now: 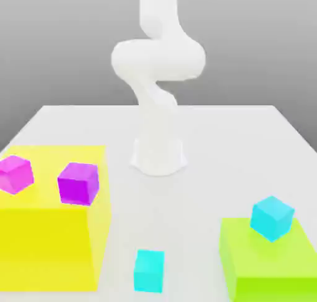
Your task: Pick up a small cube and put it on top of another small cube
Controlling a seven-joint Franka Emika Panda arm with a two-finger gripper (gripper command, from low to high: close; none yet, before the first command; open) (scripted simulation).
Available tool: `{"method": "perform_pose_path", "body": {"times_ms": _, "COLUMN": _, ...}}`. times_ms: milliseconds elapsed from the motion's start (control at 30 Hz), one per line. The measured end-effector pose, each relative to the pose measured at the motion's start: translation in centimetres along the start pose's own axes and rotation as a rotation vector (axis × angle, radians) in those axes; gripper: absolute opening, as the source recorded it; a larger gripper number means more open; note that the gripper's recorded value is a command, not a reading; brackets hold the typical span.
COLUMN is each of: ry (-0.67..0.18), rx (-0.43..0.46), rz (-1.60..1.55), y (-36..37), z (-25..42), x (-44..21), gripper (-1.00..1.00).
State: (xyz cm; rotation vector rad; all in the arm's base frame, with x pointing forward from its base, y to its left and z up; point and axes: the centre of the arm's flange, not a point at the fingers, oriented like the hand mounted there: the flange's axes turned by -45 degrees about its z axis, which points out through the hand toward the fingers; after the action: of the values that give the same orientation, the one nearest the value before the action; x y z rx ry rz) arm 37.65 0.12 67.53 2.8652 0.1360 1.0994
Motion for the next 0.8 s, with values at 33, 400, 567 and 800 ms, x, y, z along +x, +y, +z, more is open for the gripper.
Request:
{"method": "perform_pose_path", "body": {"times_ms": 33, "ry": -0.030, "rx": -0.009, "rz": -0.054, "y": -0.1, "z": 2.0, "x": -0.2, "gripper": 0.00}}
{"method": "perform_pose_path", "body": {"times_ms": 400, "ry": -0.331, "rx": 0.043, "rz": -0.588, "y": -0.2, "z": 21.0, "x": -6.3, "gripper": 0.00}}
{"method": "perform_pose_path", "body": {"times_ms": 567, "ry": -0.441, "rx": 0.151, "rz": -0.815, "y": -0.2, "z": 28.1, "x": -11.4, "gripper": 0.00}}
{"method": "perform_pose_path", "body": {"times_ms": 800, "ry": -0.533, "rx": 0.377, "rz": -1.108, "y": -1.0, "z": 36.0, "x": -19.9, "gripper": 0.00}}
